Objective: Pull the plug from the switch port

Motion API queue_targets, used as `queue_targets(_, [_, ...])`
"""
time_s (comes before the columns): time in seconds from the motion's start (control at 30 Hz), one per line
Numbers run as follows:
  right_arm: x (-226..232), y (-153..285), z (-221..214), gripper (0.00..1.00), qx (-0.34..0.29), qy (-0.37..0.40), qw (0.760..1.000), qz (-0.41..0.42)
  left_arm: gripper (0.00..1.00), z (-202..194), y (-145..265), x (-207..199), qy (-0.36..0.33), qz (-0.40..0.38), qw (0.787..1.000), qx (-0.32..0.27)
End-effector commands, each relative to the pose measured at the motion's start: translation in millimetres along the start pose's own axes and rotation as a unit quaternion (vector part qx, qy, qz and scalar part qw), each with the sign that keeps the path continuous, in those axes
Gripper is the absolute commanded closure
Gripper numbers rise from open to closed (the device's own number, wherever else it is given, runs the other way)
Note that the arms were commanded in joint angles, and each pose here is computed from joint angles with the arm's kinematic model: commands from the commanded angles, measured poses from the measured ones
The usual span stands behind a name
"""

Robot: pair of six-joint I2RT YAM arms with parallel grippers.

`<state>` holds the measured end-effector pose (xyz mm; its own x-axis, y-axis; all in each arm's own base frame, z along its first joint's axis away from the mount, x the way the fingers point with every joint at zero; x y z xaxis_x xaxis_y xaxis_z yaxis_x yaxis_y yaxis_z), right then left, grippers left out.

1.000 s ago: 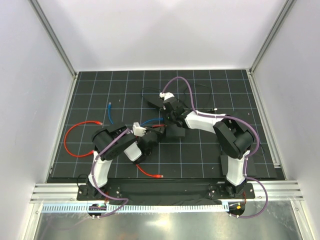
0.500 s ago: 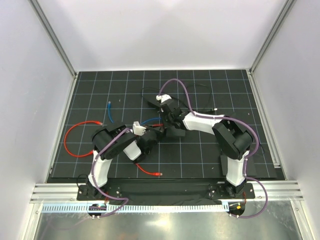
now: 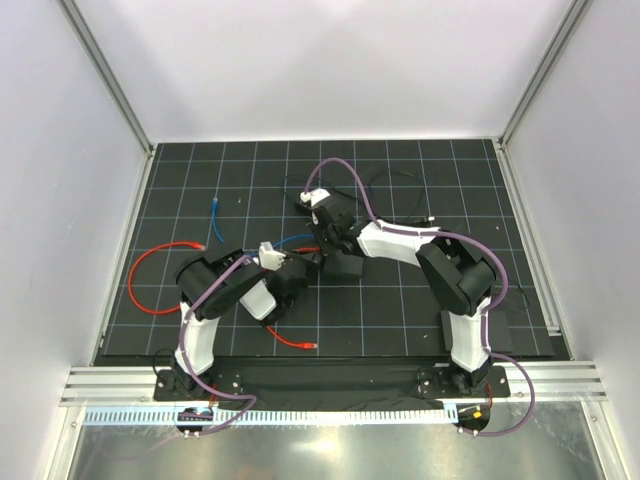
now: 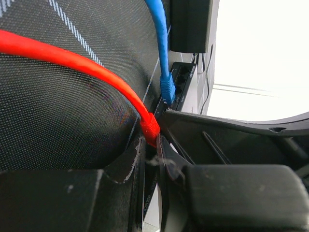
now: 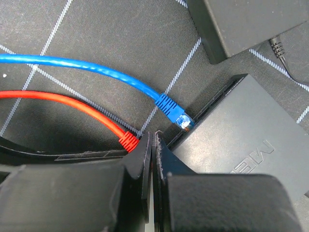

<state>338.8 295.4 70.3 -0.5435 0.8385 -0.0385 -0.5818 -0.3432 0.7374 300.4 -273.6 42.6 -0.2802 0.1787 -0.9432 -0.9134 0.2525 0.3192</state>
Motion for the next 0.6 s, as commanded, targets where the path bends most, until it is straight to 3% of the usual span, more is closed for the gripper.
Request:
queue_targets(0.0, [-12.9, 6.0, -54.3, 0.99, 0.108, 0.044, 0.993, -0.030, 1.00, 34.4, -8.4, 4.6, -0.025, 0.012, 0.996, -0.081])
queue_targets(0.57, [-11.5, -4.1, -80.0, 0.99, 0.191, 0.092, 0.977, -0.029, 1.00, 71.9, -1.6, 0.6, -0.022, 0.016, 0.992, -0.125])
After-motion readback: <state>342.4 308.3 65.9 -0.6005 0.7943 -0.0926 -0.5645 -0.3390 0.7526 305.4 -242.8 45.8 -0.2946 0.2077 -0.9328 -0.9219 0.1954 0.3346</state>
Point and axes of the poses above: each gripper's point midway between its finger pads, its own y axis back along the fingers, its own x axis along the line the jaws close on, z = x × y, the point moved 5 cm from there along y, back along the fingers, and after that the axes turned 3 degrees about y, right-handed, at the moved point
